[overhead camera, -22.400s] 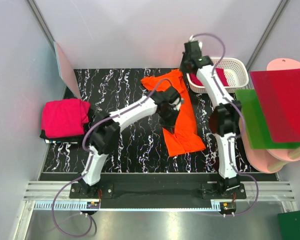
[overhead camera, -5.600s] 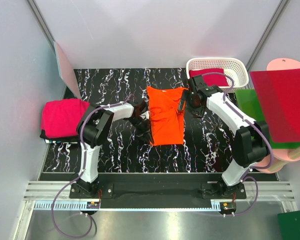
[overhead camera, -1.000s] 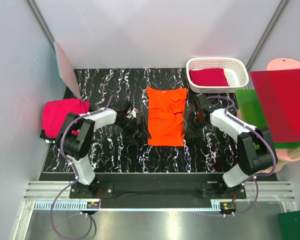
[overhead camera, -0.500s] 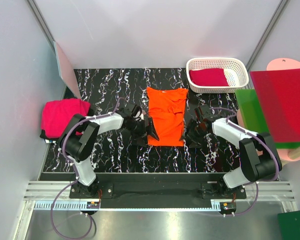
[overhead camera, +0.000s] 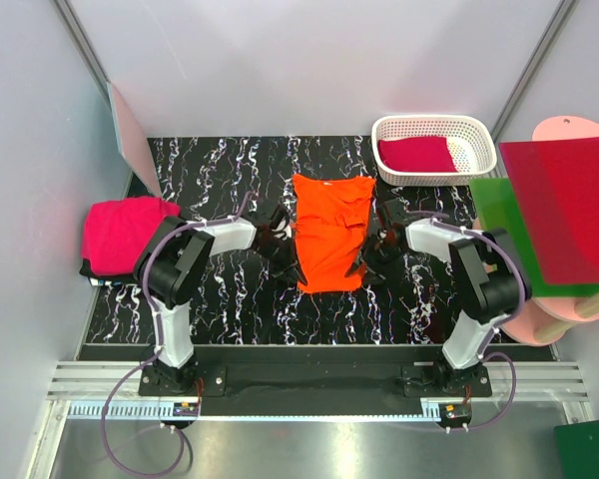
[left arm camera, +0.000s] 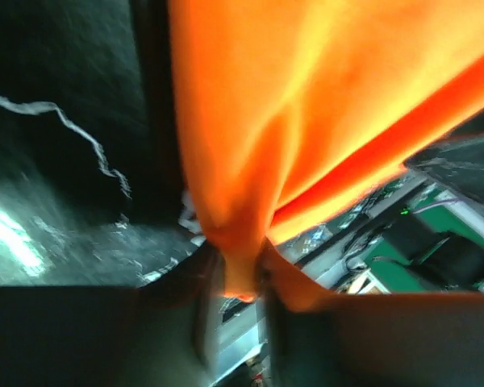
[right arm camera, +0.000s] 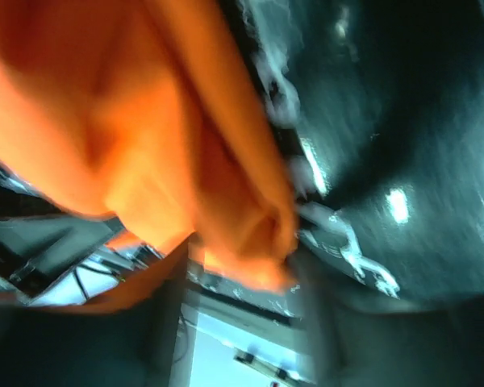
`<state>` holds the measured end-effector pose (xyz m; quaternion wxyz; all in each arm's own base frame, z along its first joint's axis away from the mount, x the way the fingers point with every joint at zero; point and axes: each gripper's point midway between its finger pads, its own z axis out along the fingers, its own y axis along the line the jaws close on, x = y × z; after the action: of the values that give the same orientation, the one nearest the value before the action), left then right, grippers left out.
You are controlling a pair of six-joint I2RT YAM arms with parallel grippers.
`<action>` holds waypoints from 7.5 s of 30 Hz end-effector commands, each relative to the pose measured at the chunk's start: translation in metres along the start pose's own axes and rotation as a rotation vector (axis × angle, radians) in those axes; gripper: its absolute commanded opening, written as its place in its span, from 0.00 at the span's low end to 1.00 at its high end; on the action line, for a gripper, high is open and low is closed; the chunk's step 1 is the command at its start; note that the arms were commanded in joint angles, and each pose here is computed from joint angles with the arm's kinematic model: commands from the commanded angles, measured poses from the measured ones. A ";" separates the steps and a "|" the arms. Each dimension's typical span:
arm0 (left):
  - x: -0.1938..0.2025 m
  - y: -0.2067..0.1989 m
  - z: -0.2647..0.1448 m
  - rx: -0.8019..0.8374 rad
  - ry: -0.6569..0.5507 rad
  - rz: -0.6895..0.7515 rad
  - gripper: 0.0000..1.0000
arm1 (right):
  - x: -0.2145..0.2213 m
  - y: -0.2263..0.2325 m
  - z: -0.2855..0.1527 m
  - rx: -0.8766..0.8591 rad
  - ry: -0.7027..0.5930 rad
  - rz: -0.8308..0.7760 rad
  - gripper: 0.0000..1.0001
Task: Fold and stack the t-shirts
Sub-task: Grab one side of the 2/3 rectangular tshirt with both arms, then fold the long partially folded tshirt into a neat square, then smooth out wrinkles on the folded tshirt
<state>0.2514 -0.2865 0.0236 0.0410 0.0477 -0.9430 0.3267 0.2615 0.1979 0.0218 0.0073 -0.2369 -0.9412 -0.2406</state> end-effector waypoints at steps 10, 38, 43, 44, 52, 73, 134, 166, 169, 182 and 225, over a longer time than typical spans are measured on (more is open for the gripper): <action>-0.005 -0.006 -0.020 -0.061 -0.003 0.004 0.00 | 0.007 0.026 -0.030 0.002 0.093 -0.113 0.00; 0.033 -0.112 -0.099 0.109 0.032 0.090 0.00 | 0.016 0.064 -0.108 -0.064 0.057 -0.297 0.00; 0.011 -0.143 -0.104 0.166 0.016 0.104 0.01 | -0.006 0.078 -0.108 -0.044 0.006 -0.328 0.00; 0.008 -0.146 -0.104 0.176 0.020 0.098 0.01 | -0.013 0.083 -0.109 -0.041 -0.014 -0.336 0.00; -0.041 -0.143 -0.088 0.189 0.022 0.019 0.02 | -0.055 0.087 -0.082 0.052 -0.061 -0.364 0.01; -0.159 -0.151 -0.134 0.376 -0.159 0.008 0.99 | -0.145 0.093 -0.058 0.231 -0.280 -0.310 0.00; -0.081 -0.049 -0.094 0.053 -0.139 0.062 0.00 | -0.212 0.168 -0.034 -0.005 -0.416 -0.459 0.00; -0.090 -0.087 -0.068 0.119 -0.133 0.063 0.00 | -0.167 0.176 -0.106 -0.091 -0.469 -0.516 0.00; -0.090 -0.084 -0.066 0.110 -0.131 0.049 0.00 | -0.164 0.160 -0.083 -0.062 -0.417 -0.500 0.00; -0.144 -0.174 -0.050 0.415 -0.169 0.030 0.23 | -0.189 0.104 0.006 0.139 -0.297 -0.416 0.00; -0.076 -0.068 -0.125 0.108 -0.295 0.149 0.99 | -0.097 0.129 -0.092 -0.148 -0.293 -0.445 0.99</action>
<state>0.3236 -0.3025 0.1741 -0.0908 -0.0078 -0.8892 0.4484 0.3995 0.1891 0.1195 -0.1860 -0.0581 -0.9603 -0.1995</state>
